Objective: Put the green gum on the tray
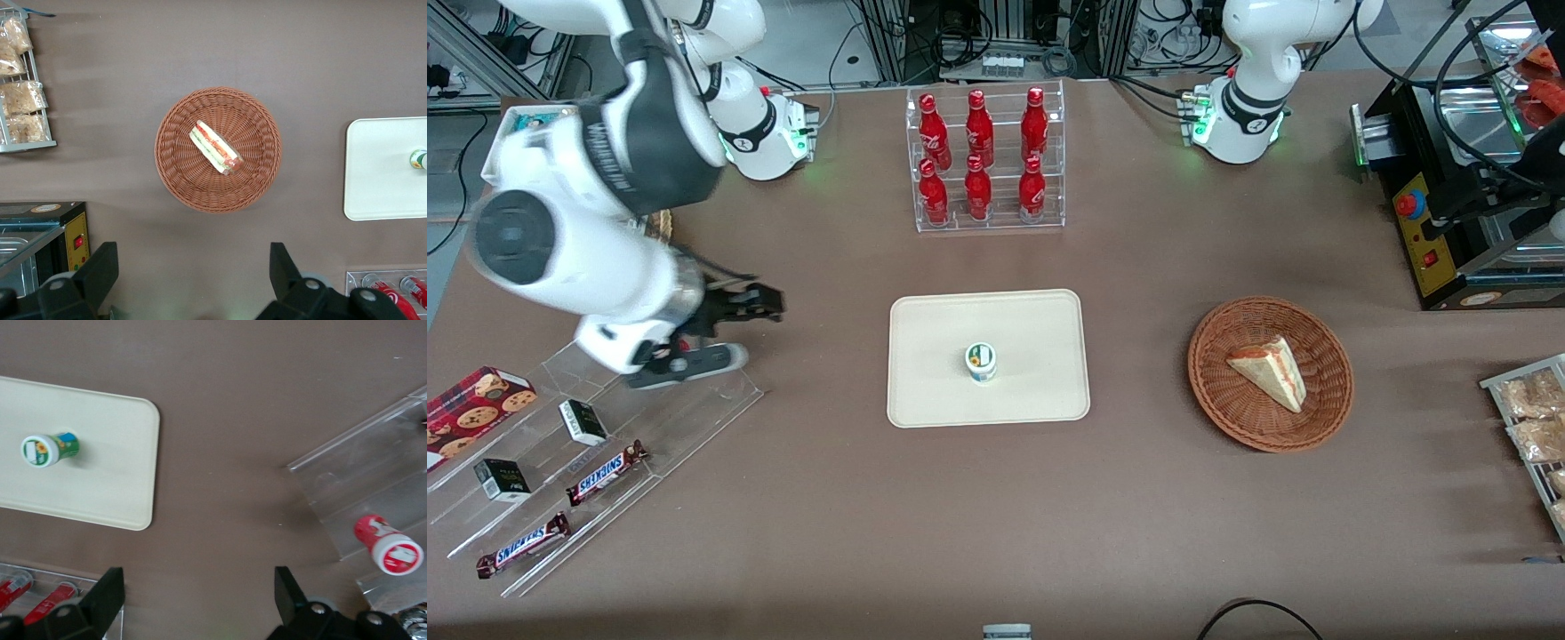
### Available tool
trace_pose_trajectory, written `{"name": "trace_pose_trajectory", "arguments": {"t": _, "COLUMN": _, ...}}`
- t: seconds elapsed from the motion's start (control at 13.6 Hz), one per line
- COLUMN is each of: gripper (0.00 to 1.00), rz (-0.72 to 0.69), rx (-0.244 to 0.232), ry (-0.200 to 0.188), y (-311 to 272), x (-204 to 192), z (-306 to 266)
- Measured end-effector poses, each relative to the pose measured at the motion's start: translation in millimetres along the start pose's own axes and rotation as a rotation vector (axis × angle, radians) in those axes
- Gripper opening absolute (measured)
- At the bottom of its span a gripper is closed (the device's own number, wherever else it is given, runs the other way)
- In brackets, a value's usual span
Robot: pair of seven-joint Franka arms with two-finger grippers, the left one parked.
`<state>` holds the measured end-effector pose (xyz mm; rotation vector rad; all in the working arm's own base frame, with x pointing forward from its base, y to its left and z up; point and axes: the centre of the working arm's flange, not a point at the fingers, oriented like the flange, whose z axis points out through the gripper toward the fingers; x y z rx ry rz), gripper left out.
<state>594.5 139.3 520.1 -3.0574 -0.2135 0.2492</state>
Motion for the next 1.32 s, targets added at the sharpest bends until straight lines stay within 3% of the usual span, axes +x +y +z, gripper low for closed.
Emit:
{"name": "trace_pose_trajectory", "arguments": {"t": 0.37, "gripper": 1.0, "rz": -0.01, "rx": 0.027, "ry": 0.029, "y": 97.2, "x": -24.6, "z": -21.8}}
{"name": "trace_pose_trajectory", "arguments": {"t": 0.59, "gripper": 1.0, "rz": 0.008, "rx": -0.002, "ry": 0.029, "y": 140.0, "x": -48.3, "z": -33.3}}
{"name": "trace_pose_trajectory", "arguments": {"t": 0.81, "gripper": 1.0, "rz": 0.01, "rx": -0.032, "ry": 0.009, "y": 148.5, "x": -71.9, "z": -48.1}}
{"name": "trace_pose_trajectory", "arguments": {"t": 1.32, "gripper": 1.0, "rz": -0.007, "rx": -0.047, "ry": -0.015, "y": 132.5, "x": -99.8, "z": -71.1}}
